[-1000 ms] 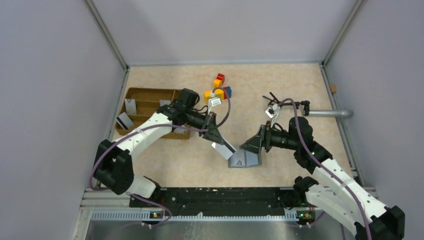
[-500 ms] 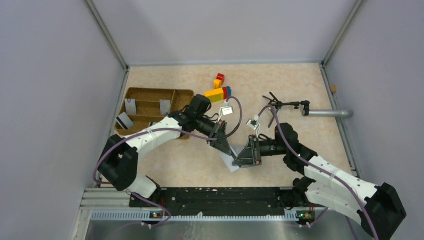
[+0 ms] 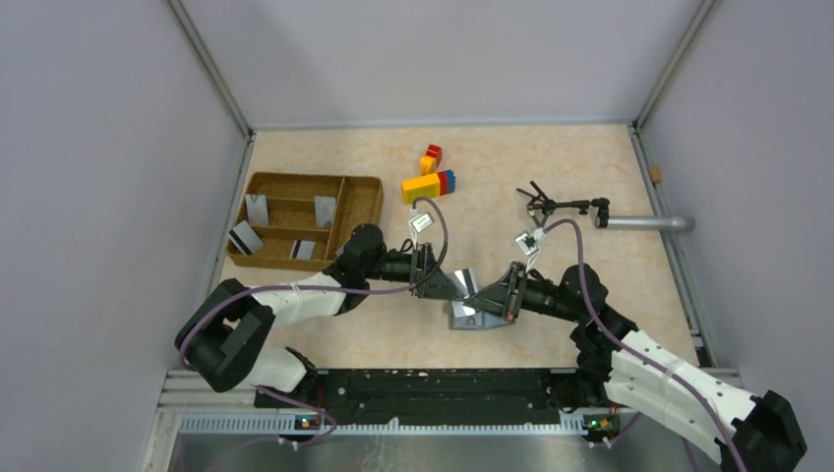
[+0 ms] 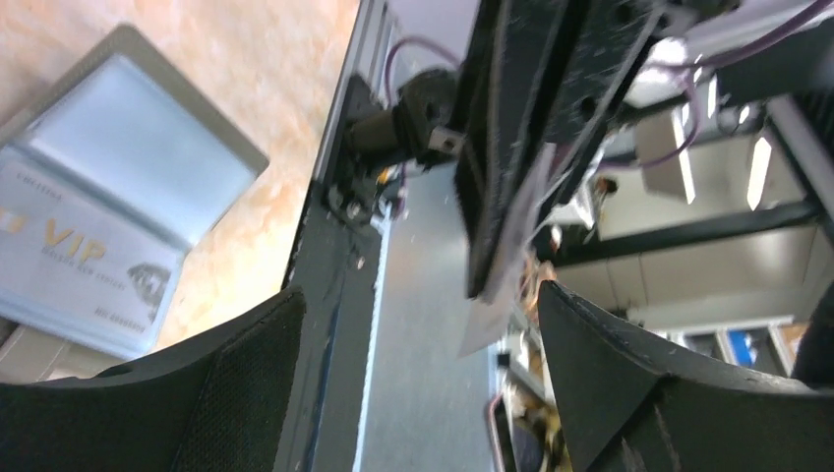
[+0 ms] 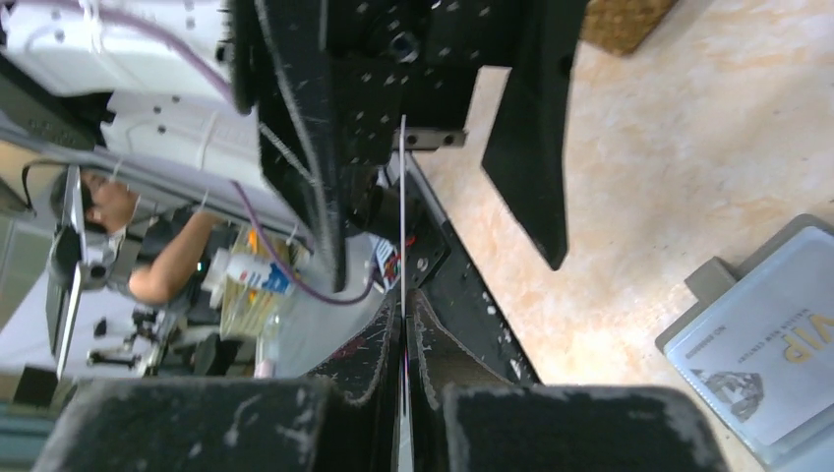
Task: Put the credit cards into the card holder
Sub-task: Pick up the credit card from the storage box, then insert the credit card into the card holder.
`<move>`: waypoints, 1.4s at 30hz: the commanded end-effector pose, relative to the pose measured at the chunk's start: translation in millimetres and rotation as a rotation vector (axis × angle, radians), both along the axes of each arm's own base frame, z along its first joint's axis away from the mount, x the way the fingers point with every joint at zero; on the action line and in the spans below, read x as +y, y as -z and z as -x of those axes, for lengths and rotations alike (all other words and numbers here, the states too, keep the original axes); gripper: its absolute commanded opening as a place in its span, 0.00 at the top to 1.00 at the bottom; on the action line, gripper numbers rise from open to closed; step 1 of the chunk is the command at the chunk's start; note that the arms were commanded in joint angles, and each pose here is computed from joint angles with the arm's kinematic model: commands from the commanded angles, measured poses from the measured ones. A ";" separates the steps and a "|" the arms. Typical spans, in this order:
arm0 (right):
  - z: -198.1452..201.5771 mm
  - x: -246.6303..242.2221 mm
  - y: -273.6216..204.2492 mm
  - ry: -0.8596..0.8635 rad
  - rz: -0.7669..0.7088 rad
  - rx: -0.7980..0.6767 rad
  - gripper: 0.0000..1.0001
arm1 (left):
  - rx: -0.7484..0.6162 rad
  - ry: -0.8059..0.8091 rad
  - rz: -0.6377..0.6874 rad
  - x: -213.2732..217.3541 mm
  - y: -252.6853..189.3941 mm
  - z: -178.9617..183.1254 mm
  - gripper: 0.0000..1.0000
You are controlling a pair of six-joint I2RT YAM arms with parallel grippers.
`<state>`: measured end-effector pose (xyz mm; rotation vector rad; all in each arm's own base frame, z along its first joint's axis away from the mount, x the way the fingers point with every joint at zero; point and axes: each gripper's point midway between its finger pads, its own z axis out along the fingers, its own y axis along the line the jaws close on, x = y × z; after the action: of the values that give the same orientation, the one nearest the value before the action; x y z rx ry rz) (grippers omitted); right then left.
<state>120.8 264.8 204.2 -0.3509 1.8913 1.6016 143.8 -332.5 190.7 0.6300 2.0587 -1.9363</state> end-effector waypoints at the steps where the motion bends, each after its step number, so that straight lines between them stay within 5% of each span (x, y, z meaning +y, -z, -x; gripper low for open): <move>1: -16.1 -2.9 -32.6 0.114 -0.170 -0.069 1.00 | -0.058 -0.149 0.331 -5.0 -77.4 -4.0 0.16; 9: -14.4 -4.2 -36.2 0.111 -0.180 -0.086 1.00 | -0.019 -0.158 0.412 -11.1 -84.3 3.8 0.56; 17: -14.8 -8.6 -35.1 0.135 -0.183 -0.086 1.00 | -0.034 -0.225 0.315 -10.8 -68.5 -2.9 0.63; 24: -15.9 -8.5 -34.6 0.139 -0.168 -0.085 1.00 | -0.045 -0.220 0.230 -10.7 -57.4 -1.7 0.98; 26: -17.9 -9.1 -30.1 0.151 -0.138 -0.071 1.00 | -0.043 -0.230 0.202 -9.9 -51.6 -2.5 1.00; 28: -26.6 -13.4 -17.8 0.205 -0.053 -0.038 0.82 | -0.032 -0.265 0.147 -8.8 -39.8 -7.3 1.00; 30: -39.2 -25.4 -0.6 0.300 0.076 0.000 0.49 | -0.007 -0.328 0.053 -6.7 -18.7 -17.0 1.00; 32: -51.0 -48.3 23.6 0.431 0.242 0.065 0.30 | 0.014 -0.384 -0.038 -4.0 2.6 -26.0 1.00; 38: -62.3 -106.9 67.4 0.656 0.602 0.150 0.20 | 0.097 -0.388 -0.179 -7.8 46.2 -30.7 1.00; 42: -63.5 -105.8 90.5 0.638 0.682 0.189 0.20 | 0.131 -0.365 -0.195 -16.9 58.9 -31.6 1.00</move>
<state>186.7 183.8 149.4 0.1413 2.2091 0.8024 169.2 -337.9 132.4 0.1274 2.2692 -1.6200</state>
